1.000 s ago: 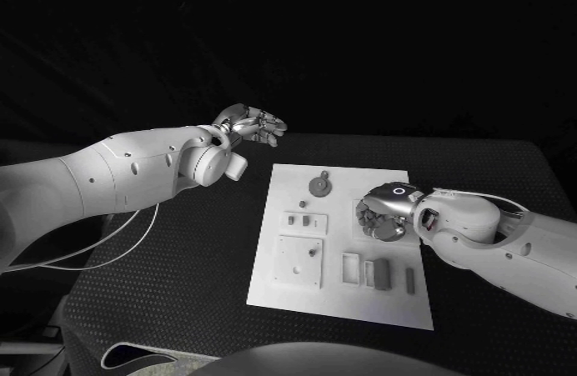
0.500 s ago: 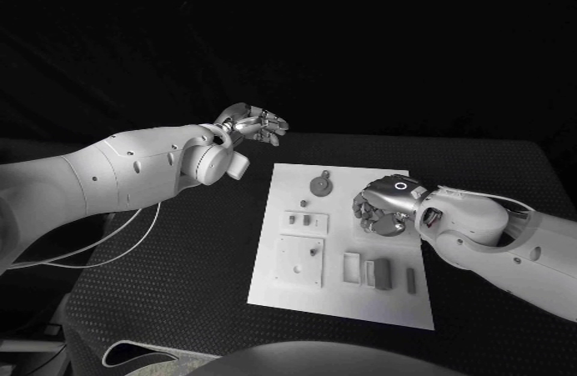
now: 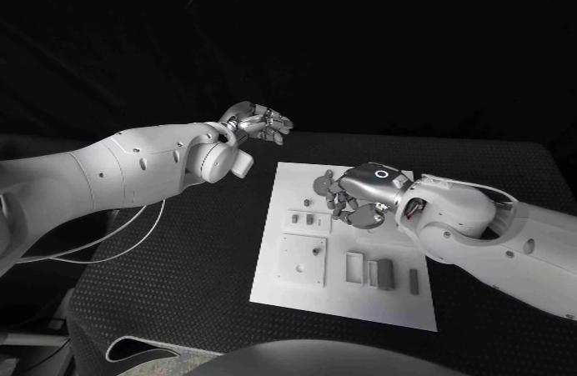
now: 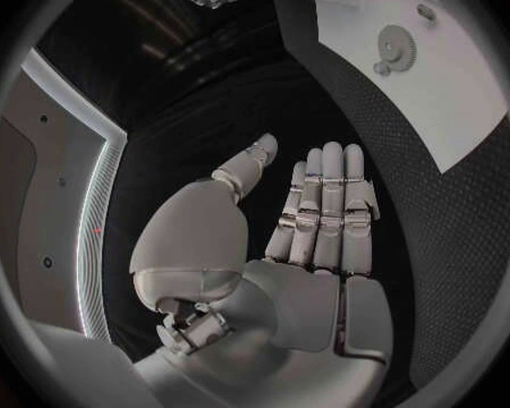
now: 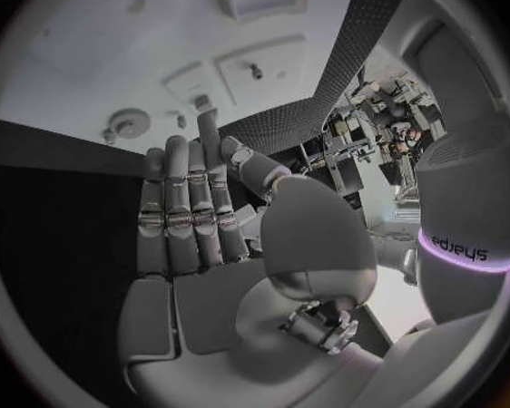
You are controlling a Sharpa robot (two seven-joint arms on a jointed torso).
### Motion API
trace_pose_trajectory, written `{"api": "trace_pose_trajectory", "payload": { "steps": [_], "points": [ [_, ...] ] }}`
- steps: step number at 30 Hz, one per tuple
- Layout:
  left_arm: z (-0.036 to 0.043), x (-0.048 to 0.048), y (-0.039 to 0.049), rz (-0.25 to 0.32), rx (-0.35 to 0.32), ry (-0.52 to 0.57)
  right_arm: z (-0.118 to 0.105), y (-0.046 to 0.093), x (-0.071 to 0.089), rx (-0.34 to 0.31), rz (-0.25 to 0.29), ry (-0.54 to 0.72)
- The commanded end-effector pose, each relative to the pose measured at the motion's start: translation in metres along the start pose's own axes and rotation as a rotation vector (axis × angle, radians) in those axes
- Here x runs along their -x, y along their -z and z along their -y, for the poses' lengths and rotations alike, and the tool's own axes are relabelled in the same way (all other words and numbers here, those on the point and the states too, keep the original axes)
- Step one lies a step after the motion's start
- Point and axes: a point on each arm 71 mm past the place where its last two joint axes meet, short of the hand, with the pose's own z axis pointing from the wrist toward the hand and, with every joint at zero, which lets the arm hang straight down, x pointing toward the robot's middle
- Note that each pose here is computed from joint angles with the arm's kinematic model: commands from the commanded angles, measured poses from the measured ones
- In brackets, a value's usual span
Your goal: Assemble the parts on the task board
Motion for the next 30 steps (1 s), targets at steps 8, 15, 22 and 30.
{"api": "trace_pose_trajectory", "payload": {
  "steps": [8,15,22,30],
  "points": [
    [0.0029,-0.0055,-0.0031,-0.016,-0.011,0.008,-0.043,-0.019,-0.040,0.122,-0.032,-0.070],
    [0.0035,-0.0077,-0.0039,-0.021,-0.013,0.009,-0.062,-0.024,-0.071,0.154,-0.071,-0.096],
    [0.0038,-0.0090,-0.0043,-0.025,-0.013,0.009,-0.069,-0.026,-0.087,0.166,-0.086,-0.099],
    [0.0038,-0.0093,-0.0046,-0.026,-0.012,0.010,-0.069,-0.028,-0.092,0.165,-0.092,-0.084]
  ]
}}
